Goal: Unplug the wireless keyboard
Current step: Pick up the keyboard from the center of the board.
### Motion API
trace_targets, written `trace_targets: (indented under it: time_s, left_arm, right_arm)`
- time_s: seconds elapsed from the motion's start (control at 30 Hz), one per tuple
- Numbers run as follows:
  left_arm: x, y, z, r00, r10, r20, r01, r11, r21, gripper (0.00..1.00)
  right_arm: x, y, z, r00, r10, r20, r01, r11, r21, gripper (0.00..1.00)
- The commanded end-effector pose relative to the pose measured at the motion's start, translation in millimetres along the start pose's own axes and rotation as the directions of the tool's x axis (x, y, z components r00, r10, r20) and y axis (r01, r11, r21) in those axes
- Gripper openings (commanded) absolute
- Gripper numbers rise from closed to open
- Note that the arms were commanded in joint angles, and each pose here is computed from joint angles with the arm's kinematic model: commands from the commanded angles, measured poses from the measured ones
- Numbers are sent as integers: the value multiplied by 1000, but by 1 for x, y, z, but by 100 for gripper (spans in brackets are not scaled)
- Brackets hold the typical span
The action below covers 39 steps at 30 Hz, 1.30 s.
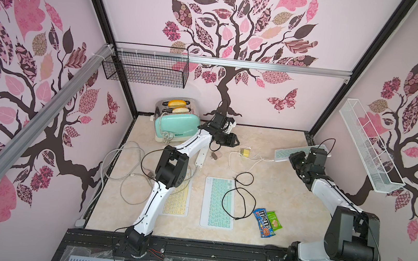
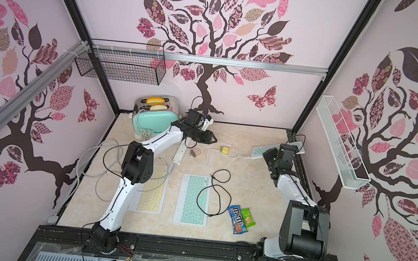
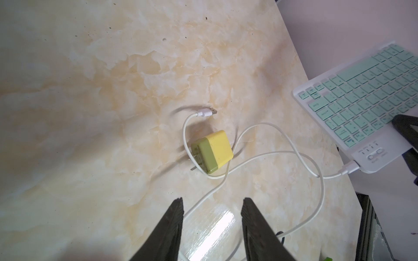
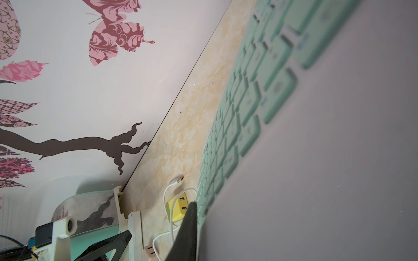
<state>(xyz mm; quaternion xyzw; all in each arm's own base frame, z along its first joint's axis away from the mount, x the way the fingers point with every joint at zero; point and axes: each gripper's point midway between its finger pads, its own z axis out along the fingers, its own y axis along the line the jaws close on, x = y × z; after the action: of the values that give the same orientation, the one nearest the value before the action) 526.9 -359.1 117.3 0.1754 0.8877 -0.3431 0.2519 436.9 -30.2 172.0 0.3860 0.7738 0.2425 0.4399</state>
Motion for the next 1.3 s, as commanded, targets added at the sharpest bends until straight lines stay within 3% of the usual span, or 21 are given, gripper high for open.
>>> trace_targets:
  time_s: [0.0, 0.2, 0.37, 0.53, 0.63, 0.73, 0.83, 0.93, 1.0, 1.07, 1.17, 1.27]
  left_arm:
    - [-8, -3, -6, 1000, 24, 16, -24, 1000, -4, 48]
    - [-15, -32, -26, 997, 72, 35, -75, 994, 77, 49]
    - [-10, -99, -51, 979, 192, 65, -203, 925, 322, 51]
    - [7, -154, -64, 964, 253, 83, -263, 849, 458, 54]
    - [2, -174, -67, 982, 166, 95, -191, 837, 513, 53]
    - [-7, -161, -58, 995, -81, 52, 45, 869, 493, 51]
    - [-16, -168, -66, 972, -222, 79, 140, 814, 564, 50]
    - [-18, -181, -75, 979, -194, 64, 116, 786, 607, 50]
    - [-11, -176, -71, 990, -135, 41, 90, 826, 556, 51]
    - [-8, -174, -71, 993, -116, 28, 82, 836, 543, 51]
    - [-14, -178, -73, 983, -181, 36, 126, 801, 586, 51]
    - [-17, -187, -73, 974, -226, 34, 159, 775, 611, 53]
  right_arm:
    - [-23, 24, -11, 996, -61, 71, 64, 997, -47, 0]
    - [-36, 34, -20, 988, -107, 115, 113, 992, -47, 0]
    - [-25, 75, -21, 991, -105, 85, 126, 944, -305, 0]
    - [-14, 97, -20, 998, -51, 27, 57, 879, -474, 0]
    - [-18, 112, -28, 999, -19, 40, 38, 828, -560, 0]
    - [-24, 110, -31, 998, 41, 46, -8, 831, -556, 0]
    - [-24, 117, -36, 997, 72, 35, -37, 800, -599, 0]
    - [-19, 131, -38, 1000, 29, -10, -28, 768, -640, 0]
    - [-19, 139, -44, 1000, 16, -17, -24, 742, -670, 0]
    - [-19, 142, -47, 1000, 14, -23, -26, 730, -683, 0]
    - [-23, 136, -44, 998, 61, -26, -63, 752, -656, 0]
    - [-21, 143, -48, 999, 49, -23, -52, 730, -682, 0]
